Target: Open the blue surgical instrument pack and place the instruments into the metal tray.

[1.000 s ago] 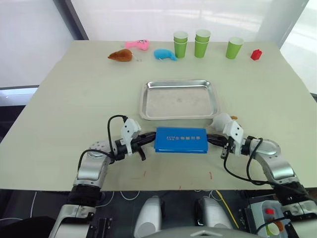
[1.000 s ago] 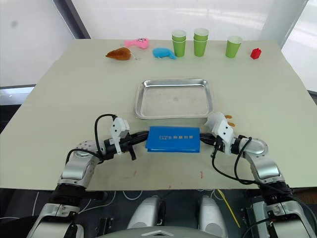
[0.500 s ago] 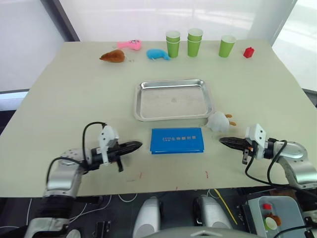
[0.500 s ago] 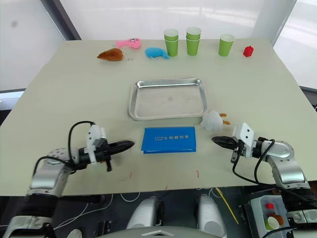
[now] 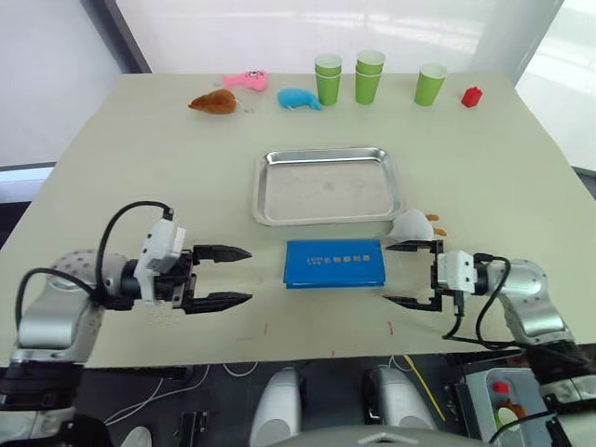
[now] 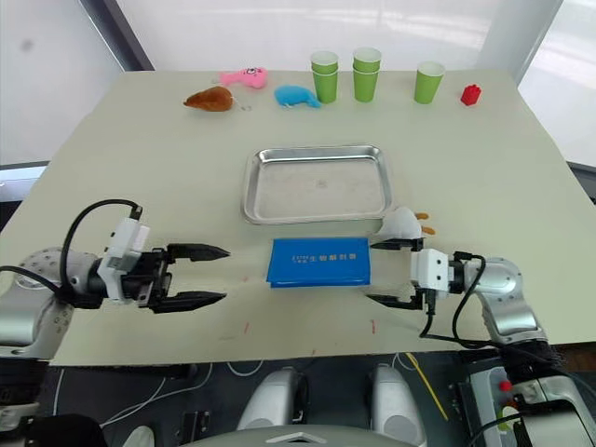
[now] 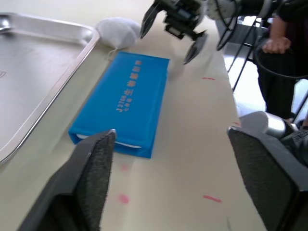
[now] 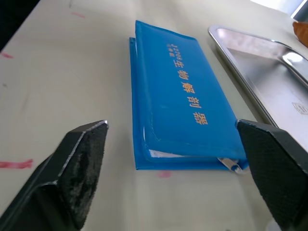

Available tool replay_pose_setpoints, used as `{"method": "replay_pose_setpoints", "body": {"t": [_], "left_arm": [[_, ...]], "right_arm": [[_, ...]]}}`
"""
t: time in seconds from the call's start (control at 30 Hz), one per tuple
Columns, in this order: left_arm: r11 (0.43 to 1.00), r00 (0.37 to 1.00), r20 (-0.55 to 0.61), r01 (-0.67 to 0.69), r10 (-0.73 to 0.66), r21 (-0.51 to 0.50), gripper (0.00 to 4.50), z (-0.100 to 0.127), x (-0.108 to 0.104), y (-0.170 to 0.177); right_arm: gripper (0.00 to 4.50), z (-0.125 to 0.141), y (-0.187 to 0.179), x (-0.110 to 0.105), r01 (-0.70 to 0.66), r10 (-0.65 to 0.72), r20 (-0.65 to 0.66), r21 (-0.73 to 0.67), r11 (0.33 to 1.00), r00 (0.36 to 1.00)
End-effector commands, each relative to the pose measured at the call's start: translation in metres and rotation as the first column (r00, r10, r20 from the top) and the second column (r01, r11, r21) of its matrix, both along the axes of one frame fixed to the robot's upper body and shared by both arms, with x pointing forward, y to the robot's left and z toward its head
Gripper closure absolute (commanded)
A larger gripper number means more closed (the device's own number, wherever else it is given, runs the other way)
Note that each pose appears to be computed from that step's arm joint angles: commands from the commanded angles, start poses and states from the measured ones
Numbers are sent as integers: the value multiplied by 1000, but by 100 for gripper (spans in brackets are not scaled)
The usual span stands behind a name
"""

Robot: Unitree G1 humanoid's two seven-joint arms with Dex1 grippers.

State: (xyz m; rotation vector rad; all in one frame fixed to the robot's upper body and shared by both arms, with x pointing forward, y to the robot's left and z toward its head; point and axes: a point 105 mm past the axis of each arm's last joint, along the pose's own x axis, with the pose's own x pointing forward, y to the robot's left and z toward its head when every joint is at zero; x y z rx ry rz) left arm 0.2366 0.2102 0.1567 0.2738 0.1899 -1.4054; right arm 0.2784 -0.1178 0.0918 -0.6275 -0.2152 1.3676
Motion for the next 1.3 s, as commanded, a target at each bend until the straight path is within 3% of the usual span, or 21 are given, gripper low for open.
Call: {"method": "replay_pose_setpoints", "body": {"t": [0.03,0.3,0.4,0.43,0.47,0.53,0.57,0.67,0.97,1.07,1.17,1.3], "left_arm": [[996,995,53,89,-90,21,4,19,-7,0],[989,989,42,140,-143,53,4,18,-10,-1],[987,987,42,156,-157,35,0,19,-12,-3],[987,986,42,158,-159,28,0,20,-12,-3],[987,986,40,158,-159,25,0,20,-12,-3],[988,987,48,154,-155,22,0,19,-11,-3],[988,987,57,151,-151,17,0,19,-9,-4],[988,985,81,154,-154,10,0,18,-6,-5],[986,981,97,164,-166,32,0,7,-4,-8],[983,977,121,165,-174,84,0,1,-3,-8],[982,979,99,170,-178,84,0,0,-5,-8],[981,978,89,184,-190,67,0,-2,-10,-11]], "right_arm": [[0,4,7,7,-13,12,96,6,1000,995],[0,-2,21,15,-61,64,159,-24,998,985],[131,-5,22,18,-81,88,158,-49,995,984],[150,-6,22,18,-85,93,157,-55,995,983],[210,-7,22,18,-87,95,157,-57,995,983],[259,-8,22,19,-90,98,151,-59,994,984],[331,-10,22,19,-91,99,140,-60,994,985],[439,-12,23,19,-95,102,123,-60,994,987],[446,-4,21,7,-186,200,107,-122,975,974],[446,6,17,-1,-213,221,56,-126,969,974],[446,16,14,-12,-232,227,-59,-92,968,972],[446,31,14,-27,-218,211,-306,10,976,928]]}}
